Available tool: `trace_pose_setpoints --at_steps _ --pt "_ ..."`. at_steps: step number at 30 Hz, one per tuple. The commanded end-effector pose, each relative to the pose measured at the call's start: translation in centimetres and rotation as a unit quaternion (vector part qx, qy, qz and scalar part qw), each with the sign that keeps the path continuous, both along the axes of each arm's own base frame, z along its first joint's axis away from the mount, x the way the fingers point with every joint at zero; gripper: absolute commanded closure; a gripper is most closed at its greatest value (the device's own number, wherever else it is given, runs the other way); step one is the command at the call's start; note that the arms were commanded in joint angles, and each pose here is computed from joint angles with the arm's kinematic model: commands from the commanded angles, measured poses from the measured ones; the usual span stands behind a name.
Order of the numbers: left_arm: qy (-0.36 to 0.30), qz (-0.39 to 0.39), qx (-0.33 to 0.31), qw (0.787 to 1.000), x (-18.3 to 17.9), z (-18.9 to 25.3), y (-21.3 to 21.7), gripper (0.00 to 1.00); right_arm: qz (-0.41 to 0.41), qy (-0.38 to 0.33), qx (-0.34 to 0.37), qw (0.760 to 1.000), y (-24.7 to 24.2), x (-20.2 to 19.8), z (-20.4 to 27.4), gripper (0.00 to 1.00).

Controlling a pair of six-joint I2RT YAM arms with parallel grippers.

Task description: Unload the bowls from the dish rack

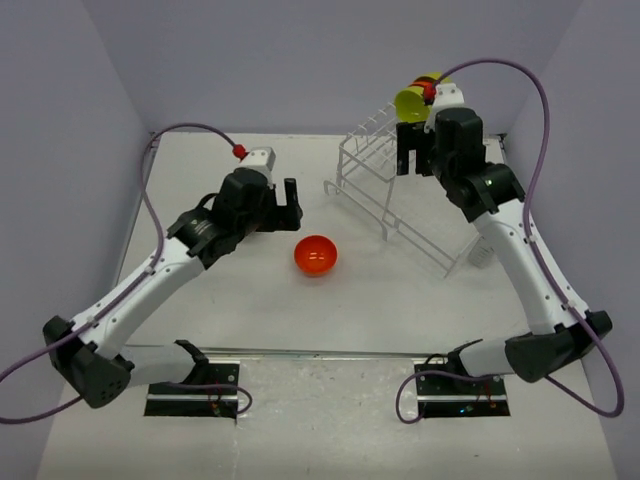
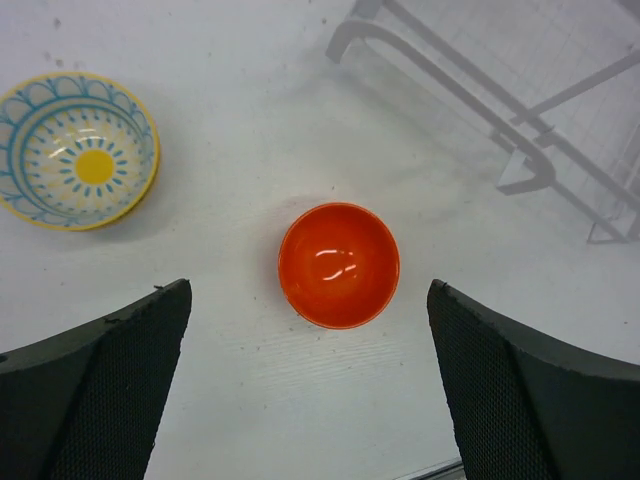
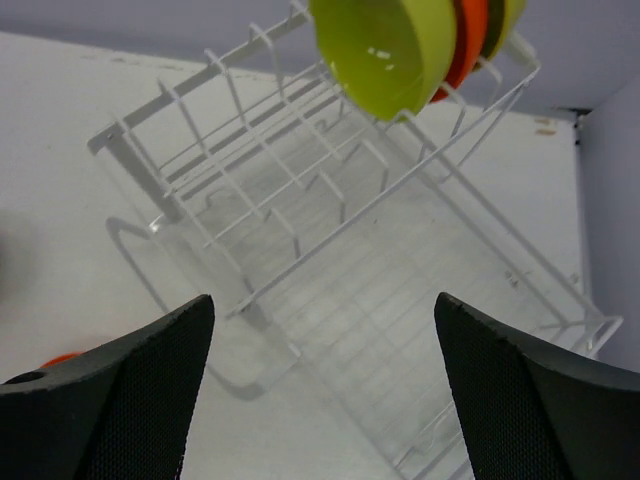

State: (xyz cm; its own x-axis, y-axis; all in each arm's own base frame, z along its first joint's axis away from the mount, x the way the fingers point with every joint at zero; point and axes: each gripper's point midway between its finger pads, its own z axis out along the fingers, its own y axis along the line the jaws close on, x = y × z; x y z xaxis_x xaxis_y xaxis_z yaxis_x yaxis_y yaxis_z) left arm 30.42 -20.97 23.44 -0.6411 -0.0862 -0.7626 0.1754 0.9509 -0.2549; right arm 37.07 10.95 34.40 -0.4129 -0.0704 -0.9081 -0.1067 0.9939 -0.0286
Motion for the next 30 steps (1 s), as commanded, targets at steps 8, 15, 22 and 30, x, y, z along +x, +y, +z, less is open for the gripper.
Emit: trace_pose_setpoints --at_steps 8,15,22,30 --pt "-0.106 0.060 0.081 0.989 -4.4 4.1 9.3 0.00 -0.133 -0.057 -0.221 0.964 -4.7 10.0 4.2 0.21" --pt "-0.063 0.077 0.124 0.987 -4.7 -0.4 10.5 0.00 -0.144 -0.060 -0.293 0.944 -4.8 14.4 4.4 0.33" --pt "-0.068 0.093 0.136 0.984 -4.4 -1.5 11.1 0.00 -0.157 -0.089 -0.319 0.930 -4.5 17.0 4.7 0.51" --pt "-0.061 0.107 0.148 0.981 -4.4 -2.6 11.7 0.00 -0.161 -0.093 -0.345 0.920 -4.7 18.5 3.6 0.60"
